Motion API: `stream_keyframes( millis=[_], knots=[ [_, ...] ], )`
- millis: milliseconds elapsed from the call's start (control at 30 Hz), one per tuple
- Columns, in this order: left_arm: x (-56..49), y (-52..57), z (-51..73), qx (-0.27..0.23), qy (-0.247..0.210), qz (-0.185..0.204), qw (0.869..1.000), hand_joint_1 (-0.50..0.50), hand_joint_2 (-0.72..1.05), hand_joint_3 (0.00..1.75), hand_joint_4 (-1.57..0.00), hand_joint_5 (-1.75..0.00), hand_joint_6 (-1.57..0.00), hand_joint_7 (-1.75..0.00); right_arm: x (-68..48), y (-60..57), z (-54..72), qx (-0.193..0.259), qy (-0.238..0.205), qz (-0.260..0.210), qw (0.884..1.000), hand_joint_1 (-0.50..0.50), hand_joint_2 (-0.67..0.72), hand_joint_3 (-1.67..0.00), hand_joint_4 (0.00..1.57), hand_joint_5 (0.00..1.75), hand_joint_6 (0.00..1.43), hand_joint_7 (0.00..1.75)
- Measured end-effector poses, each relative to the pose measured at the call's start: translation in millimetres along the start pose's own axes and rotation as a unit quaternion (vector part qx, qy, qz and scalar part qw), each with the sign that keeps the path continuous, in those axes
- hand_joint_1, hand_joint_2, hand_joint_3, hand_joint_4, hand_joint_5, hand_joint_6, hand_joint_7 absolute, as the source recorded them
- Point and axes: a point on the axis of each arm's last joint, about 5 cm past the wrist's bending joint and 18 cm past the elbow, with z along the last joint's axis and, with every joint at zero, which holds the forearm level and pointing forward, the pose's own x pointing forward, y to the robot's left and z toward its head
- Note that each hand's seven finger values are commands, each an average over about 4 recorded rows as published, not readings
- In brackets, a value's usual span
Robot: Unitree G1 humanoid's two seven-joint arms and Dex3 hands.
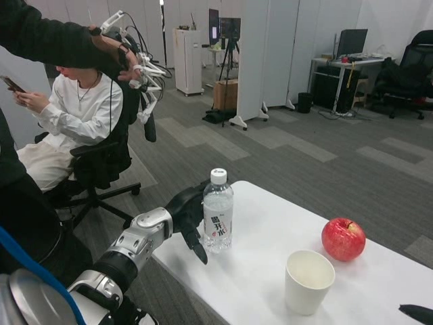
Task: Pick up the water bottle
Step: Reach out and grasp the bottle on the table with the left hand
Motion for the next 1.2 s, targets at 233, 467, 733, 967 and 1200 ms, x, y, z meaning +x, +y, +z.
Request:
stream_keyframes(
  millis=[233,467,733,967,1200],
  knots=[
    [7.3,2.8,1.5,-0.011,0.004,0.003,1.000,-0.50,-0.28,0.09,0.00,-0.08,0.00,0.00,-0.7,0.6,-2.7,0.001,0.007,0.001,1.000,-0.46,-0.26,0.00,0.00,0.00,0.00,0.00],
    [21.3,-1.7,4.4,-0.007,0.017,-0.014,1.000,-0.50,-0.28,0.09,0.00,-0.10,0.00,0.00,-1.1,1.6,-4.4,0.002,0.012,0.003,1.000,-0.46,-0.27,0.00,0.00,0.00,0.00,0.00],
    [27.3,-7.3,7.2,0.002,0.019,-0.033,0.999,-0.50,-0.28,0.09,0.00,-0.03,0.00,0.00,-1.1,2.0,-4.5,0.004,0.012,0.003,1.000,-0.46,-0.29,0.00,0.00,0.00,0.00,0.00],
    [27.8,-8.6,6.7,0.001,0.020,-0.037,0.999,-0.50,-0.21,0.09,0.00,0.00,0.00,0.00,-1.0,2.2,-4.5,0.004,0.012,0.003,1.000,-0.46,-0.29,0.00,0.00,0.00,0.00,0.00],
    [28.3,-10.7,5.3,-0.033,0.008,-0.044,0.998,-0.50,0.14,0.09,0.00,0.00,0.00,-0.02,-1.0,2.6,-4.7,0.005,0.012,0.003,1.000,-0.46,-0.29,0.00,0.00,0.00,0.00,0.00]
  ],
)
